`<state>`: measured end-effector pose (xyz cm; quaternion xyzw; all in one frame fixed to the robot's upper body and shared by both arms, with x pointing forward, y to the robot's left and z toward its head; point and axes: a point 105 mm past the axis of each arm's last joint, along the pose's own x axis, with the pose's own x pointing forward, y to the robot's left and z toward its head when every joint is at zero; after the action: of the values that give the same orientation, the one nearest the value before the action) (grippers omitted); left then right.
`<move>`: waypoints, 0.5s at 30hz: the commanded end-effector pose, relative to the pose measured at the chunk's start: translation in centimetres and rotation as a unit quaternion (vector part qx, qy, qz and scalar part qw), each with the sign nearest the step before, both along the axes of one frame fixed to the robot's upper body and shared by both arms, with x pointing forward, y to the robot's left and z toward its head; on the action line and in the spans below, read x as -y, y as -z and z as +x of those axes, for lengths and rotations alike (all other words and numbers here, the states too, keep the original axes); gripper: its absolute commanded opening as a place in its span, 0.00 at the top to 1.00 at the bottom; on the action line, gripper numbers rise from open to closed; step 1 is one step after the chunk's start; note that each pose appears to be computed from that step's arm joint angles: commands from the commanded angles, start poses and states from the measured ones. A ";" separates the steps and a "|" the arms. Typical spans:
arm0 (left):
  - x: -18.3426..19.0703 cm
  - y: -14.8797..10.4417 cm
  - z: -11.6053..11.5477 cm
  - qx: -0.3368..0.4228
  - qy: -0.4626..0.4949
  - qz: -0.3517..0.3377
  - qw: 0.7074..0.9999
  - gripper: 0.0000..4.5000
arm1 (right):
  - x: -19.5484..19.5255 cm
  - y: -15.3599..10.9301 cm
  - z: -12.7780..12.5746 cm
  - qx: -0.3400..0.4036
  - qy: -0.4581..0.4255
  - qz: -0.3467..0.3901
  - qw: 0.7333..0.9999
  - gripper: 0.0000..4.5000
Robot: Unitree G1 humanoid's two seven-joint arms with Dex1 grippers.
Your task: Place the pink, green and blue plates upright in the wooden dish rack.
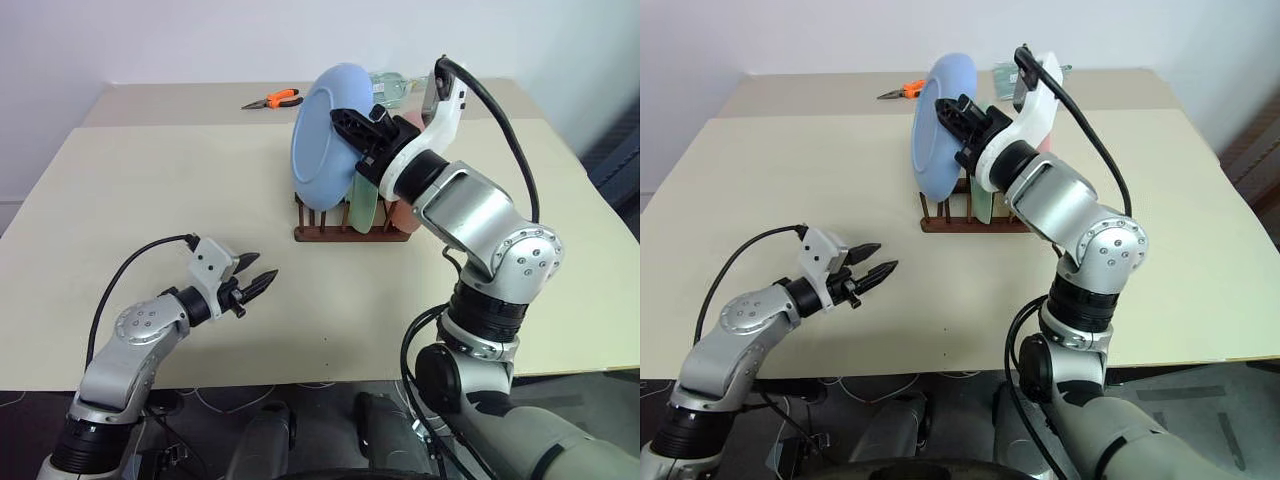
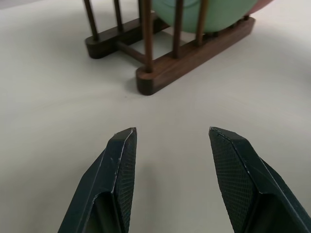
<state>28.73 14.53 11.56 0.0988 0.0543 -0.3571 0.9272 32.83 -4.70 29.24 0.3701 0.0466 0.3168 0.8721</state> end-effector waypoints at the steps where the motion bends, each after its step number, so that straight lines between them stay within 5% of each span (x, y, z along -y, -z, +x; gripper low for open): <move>1: 0.8 -1.2 -0.1 0.020 0.013 0.003 1.000 0.47 | -0.1 -1.6 -0.5 0.022 -0.004 0.009 1.000 1.00; 15: 2.1 -1.8 -0.7 0.021 0.043 0.003 0.999 0.47 | 0.0 -0.5 1.7 -0.025 0.030 -0.018 0.999 1.00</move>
<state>28.53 13.11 12.48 0.1029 0.0498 -0.3788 0.9184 34.80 -5.04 27.65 0.3670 0.0937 0.2653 0.8866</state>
